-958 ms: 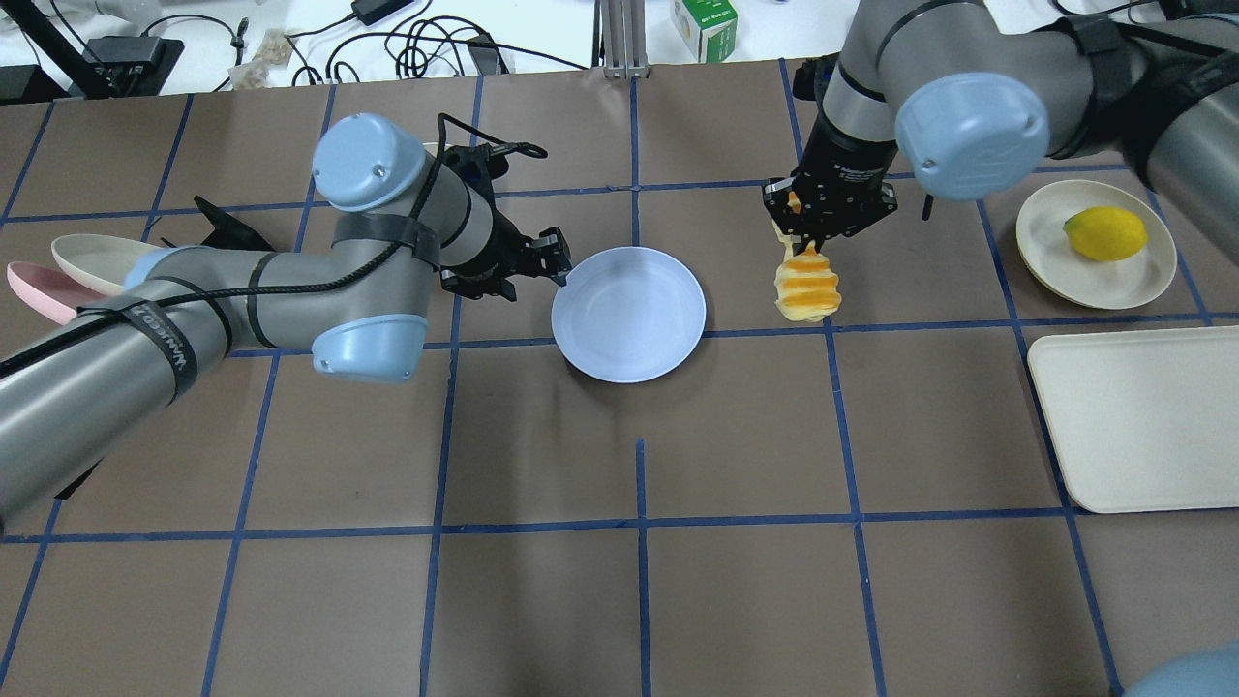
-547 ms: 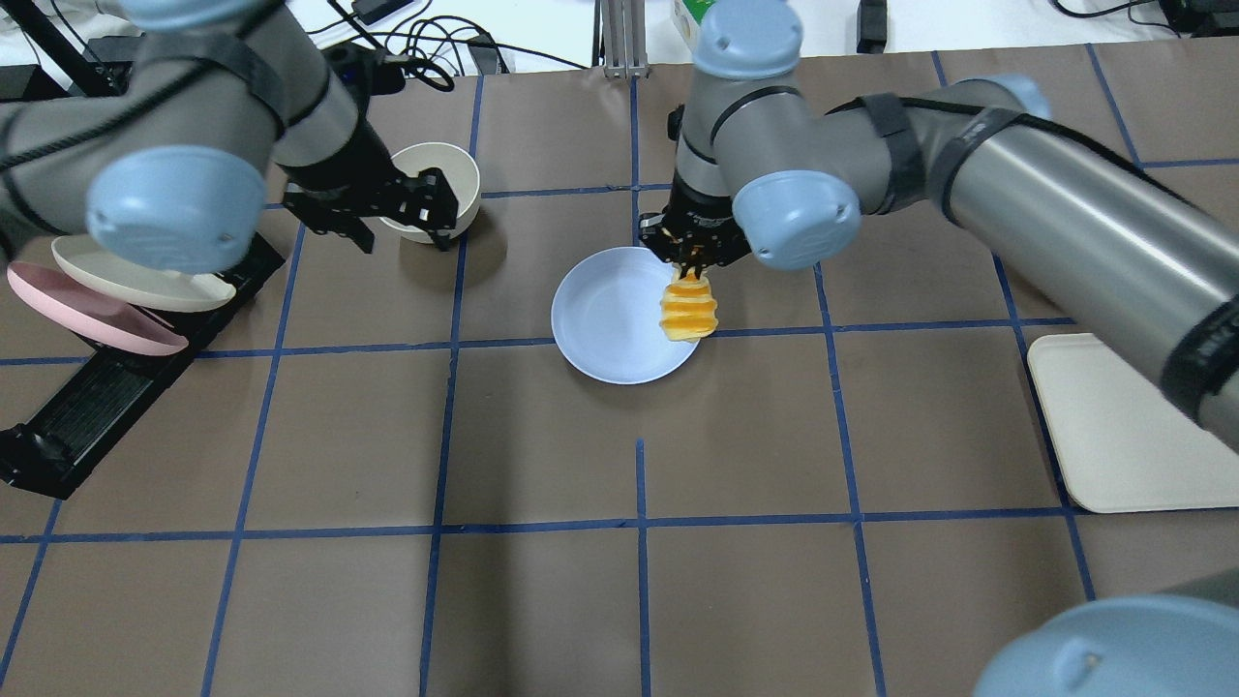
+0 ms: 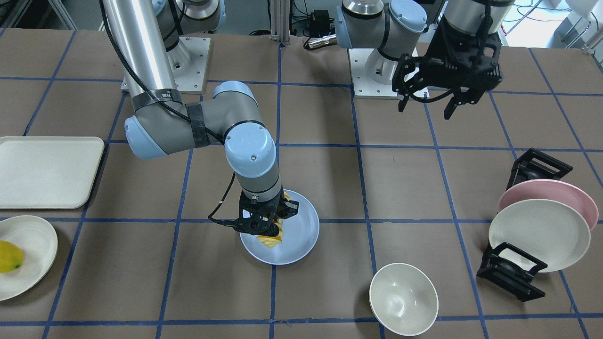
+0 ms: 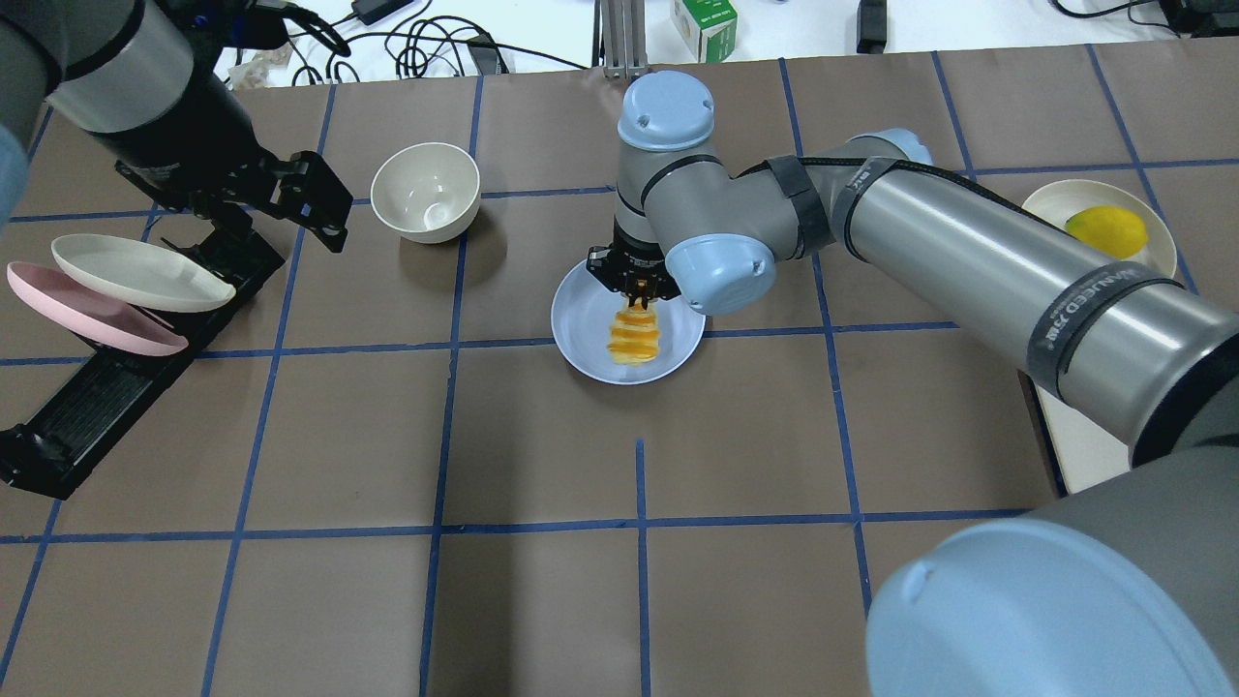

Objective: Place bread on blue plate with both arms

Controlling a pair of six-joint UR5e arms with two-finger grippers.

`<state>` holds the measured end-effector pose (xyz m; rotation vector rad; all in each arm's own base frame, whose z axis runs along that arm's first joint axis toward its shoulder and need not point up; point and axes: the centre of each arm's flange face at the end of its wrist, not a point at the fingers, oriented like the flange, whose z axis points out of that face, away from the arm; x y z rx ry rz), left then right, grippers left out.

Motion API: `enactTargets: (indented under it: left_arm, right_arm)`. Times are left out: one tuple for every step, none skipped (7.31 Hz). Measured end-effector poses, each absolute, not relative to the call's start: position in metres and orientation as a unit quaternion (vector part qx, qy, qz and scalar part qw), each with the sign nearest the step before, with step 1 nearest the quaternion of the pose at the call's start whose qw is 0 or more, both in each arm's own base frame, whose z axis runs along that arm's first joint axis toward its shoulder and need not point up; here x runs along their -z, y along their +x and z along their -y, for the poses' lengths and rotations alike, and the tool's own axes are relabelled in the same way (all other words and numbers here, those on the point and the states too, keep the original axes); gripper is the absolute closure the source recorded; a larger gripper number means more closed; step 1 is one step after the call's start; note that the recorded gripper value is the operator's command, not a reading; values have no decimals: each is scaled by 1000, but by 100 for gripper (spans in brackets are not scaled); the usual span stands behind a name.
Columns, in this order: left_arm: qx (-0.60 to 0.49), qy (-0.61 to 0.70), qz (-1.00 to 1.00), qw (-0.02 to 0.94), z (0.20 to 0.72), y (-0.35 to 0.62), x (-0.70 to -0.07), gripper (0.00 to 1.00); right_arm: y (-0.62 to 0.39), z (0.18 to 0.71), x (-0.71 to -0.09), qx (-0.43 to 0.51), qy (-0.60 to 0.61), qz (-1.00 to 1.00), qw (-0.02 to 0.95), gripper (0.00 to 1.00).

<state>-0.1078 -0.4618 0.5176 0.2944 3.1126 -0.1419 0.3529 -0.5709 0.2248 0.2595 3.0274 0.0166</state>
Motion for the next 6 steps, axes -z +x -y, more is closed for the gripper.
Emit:
enactTargets:
  left_arm:
    - [43, 93, -995, 20, 452, -106, -515, 12]
    - [41, 91, -995, 27, 448, -105, -511, 9]
    - [41, 90, -995, 29, 447, -105, -508, 0]
    - [42, 89, -995, 26, 449, -106, -507, 0]
    - [45, 87, -995, 19, 455, -105, -509, 0]
    - [49, 84, -995, 12, 465, -102, -514, 0]
  right_arm:
    - [362, 568, -216, -8, 79, -996, 51, 85]
    - [370, 563, -210, -10, 67, -996, 50, 58]
    - [373, 560, -207, -12, 47, -998, 49, 6]
    - [374, 559, -205, -13, 29, -998, 47, 0]
    - [373, 558, -204, -13, 21, -999, 45, 0]
    - [373, 558, -205, -12, 18, -999, 44, 0]
